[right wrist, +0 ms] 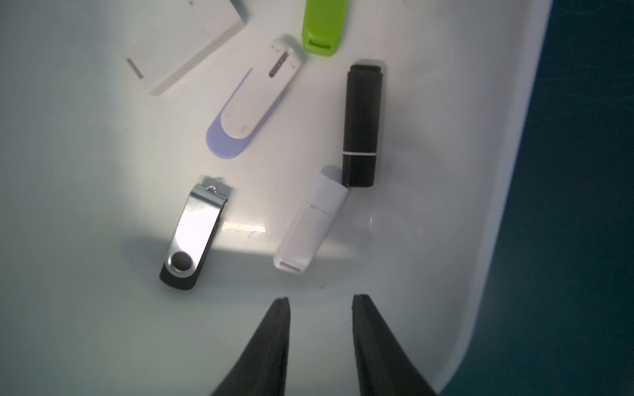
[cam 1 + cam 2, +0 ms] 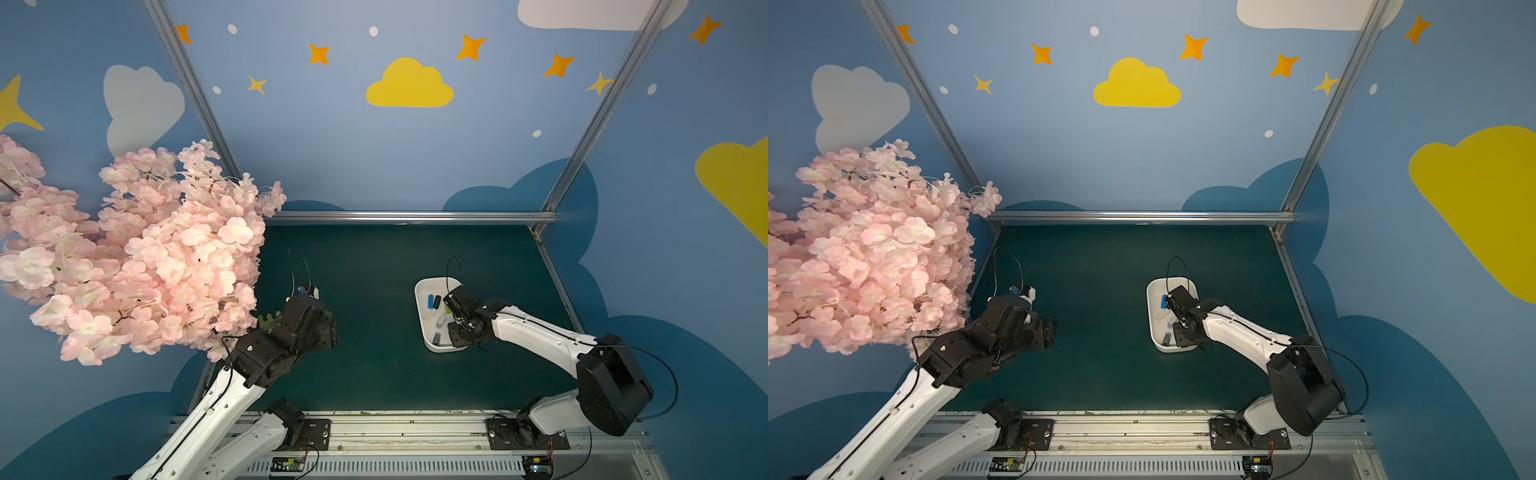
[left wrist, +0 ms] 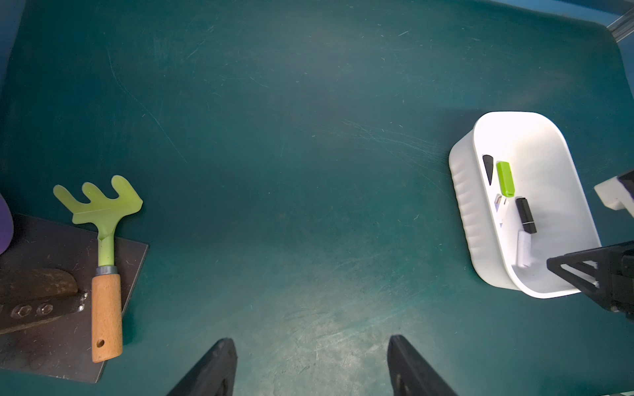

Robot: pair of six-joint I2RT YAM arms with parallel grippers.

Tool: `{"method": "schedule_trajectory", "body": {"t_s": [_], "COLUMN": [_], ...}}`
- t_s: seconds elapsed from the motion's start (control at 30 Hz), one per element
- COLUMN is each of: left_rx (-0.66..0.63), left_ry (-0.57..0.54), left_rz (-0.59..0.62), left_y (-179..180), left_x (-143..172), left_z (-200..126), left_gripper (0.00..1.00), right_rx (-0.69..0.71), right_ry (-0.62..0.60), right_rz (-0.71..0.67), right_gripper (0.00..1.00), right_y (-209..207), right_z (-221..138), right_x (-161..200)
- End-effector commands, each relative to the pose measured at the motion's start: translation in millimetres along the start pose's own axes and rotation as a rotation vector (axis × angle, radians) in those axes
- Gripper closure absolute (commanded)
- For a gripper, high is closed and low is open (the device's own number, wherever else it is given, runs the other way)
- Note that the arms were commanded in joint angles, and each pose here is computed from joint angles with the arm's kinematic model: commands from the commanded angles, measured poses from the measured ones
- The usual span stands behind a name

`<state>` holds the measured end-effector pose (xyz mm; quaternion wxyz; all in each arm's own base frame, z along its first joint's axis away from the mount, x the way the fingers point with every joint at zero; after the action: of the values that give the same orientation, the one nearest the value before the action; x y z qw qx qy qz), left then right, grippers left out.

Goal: Put the usb flash drive into the storage box
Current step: Place the USB flash in the storage box, then reset both arms

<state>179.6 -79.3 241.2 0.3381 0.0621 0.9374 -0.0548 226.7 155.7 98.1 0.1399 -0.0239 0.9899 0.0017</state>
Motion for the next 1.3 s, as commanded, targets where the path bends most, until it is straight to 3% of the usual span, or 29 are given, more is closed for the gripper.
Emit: {"method": "schedule_trajectory", "body": {"t_s": [0.0,0.17,0.3,0.37,0.43,0.6,0.77,0.9,0.97,1.1,1.17,1.27], "left_rx": [-0.003,-0.048,-0.117,-0.078,-0.080,-0.229,-0.339,-0.363,-0.369,-0.339,-0.298,-0.339], "left_ry": [-0.010,-0.041,-0.133,-0.209,-0.272,-0.409,-0.339,-0.260,-0.317,-0.412,-0.425,-0.407], "left_rz": [0.011,-0.011,-0.067,-0.012,0.031,0.135,0.178,0.171,0.203,0.206,0.214,0.266], "left_y": [0.8,6.8,11.8,2.4,-0.4,14.7,45.6,71.2,73.4,80.0,78.8,83.4], "left_x": [0.1,-7.9,-26.0,-36.2,-38.8,-41.8,-43.2,-36.7,-36.2,-35.1,-41.3,-49.4], "left_z": [-1.2,-1.7,7.8,23.1,43.9,89.9,121.2,141.0,147.2,166.2,176.8,191.7], "left_gripper": [0.27,0.26,0.24,0.22,0.23,0.18,0.17,0.17,0.17,0.17,0.18,0.20], "right_rx": [-0.035,-0.119,-0.176,-0.142,-0.108,0.065,0.151,0.209,0.249,0.273,0.306,0.349], "right_ry": [-0.055,-0.243,-0.524,-0.673,-0.781,-0.934,-0.905,-0.854,-0.792,-0.764,-0.822,-0.879], "right_rz": [0.013,0.030,0.079,0.137,0.216,0.408,0.494,0.530,0.419,0.430,0.514,0.482], "right_gripper": [0.62,0.61,0.54,0.49,0.38,0.28,0.28,0.28,0.29,0.30,0.32,0.31], "right_y": [1.0,-1.1,-16.2,-33.1,-53.9,-111.1,-140.4,-155.2,-156.4,-164.0,-170.7,-175.1], "right_z": [-15.7,-66.9,-121.6,-136.2,-140.9,-102.0,-66.8,-62.2,-60.2,-29.1,-20.9,-24.7], "right_x": [-7.7,-28.0,-48.2,-56.3,-59.7,-51.3,-41.6,-48.5,-53.0,-52.7,-54.6,-65.1]}}
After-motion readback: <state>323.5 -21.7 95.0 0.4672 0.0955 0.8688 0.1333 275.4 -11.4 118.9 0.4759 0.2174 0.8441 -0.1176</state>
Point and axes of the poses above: each gripper's point midway between its finger pads, its own z axis out along the fingers, its own y axis along the line the jaws close on, x = y × z, the point moved 4 cm from there along -z, back along the fingers, and after that the axes turned 11 degrees about z, right-handed, at the moved point
